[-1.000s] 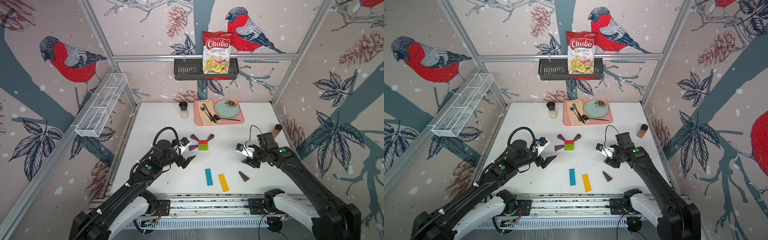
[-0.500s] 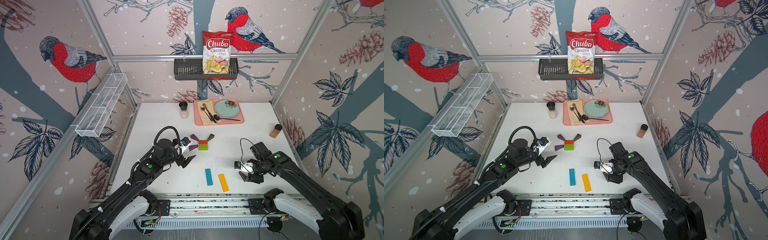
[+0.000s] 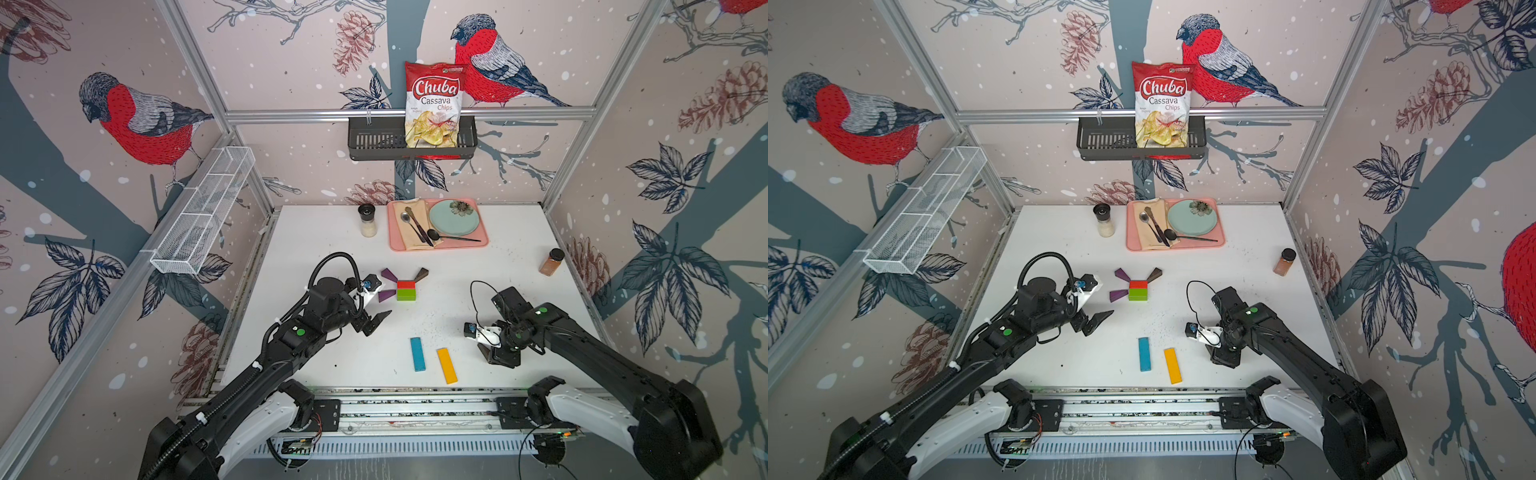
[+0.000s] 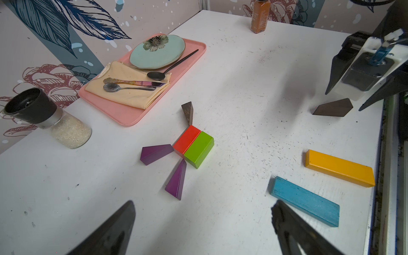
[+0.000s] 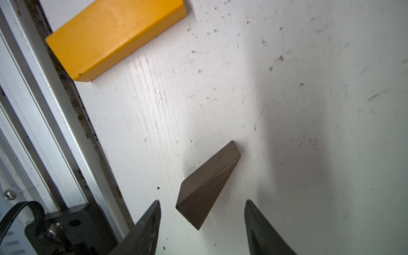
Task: Assemble a small pinwheel with building blocks
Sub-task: Pick up the building block from the center of the board, then assemble the building block at the center of the board.
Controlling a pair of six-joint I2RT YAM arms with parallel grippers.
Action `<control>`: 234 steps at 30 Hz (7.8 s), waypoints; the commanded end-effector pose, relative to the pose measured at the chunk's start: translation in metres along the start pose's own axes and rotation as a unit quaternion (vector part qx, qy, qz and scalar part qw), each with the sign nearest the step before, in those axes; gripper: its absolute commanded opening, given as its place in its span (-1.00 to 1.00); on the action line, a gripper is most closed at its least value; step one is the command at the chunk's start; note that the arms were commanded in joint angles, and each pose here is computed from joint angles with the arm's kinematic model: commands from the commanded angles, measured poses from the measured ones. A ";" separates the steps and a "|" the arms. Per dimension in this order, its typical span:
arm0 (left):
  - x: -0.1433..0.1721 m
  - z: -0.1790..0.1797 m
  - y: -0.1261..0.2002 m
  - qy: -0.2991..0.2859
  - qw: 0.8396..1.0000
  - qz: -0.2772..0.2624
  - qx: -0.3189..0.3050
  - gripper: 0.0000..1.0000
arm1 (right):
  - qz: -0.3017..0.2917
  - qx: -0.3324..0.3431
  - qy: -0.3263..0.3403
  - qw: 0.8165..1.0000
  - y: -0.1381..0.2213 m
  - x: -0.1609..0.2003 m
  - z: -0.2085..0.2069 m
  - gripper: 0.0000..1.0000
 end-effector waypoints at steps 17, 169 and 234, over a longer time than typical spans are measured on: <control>-0.001 0.000 -0.001 -0.002 1.000 0.001 0.003 0.92 | 0.015 -0.017 -0.009 1.000 -0.008 0.003 0.008 0.14; -0.002 0.014 0.028 0.086 0.993 -0.011 -0.084 0.93 | -0.088 -0.001 0.070 0.994 -0.023 -0.157 -0.138 0.99; 0.080 -0.123 -0.122 0.217 0.861 0.437 -0.146 0.19 | -0.279 0.220 -0.139 0.924 0.123 -0.072 -0.130 0.99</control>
Point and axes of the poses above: each gripper's point midway between its finger pads, its own y axis back along the fingers, its own z axis along the line the jaws close on, x = y × z, the point moved 4 cm from there along y, back along the fingers, and after that the axes turned 6 degrees about y, right-handed, at the moved point
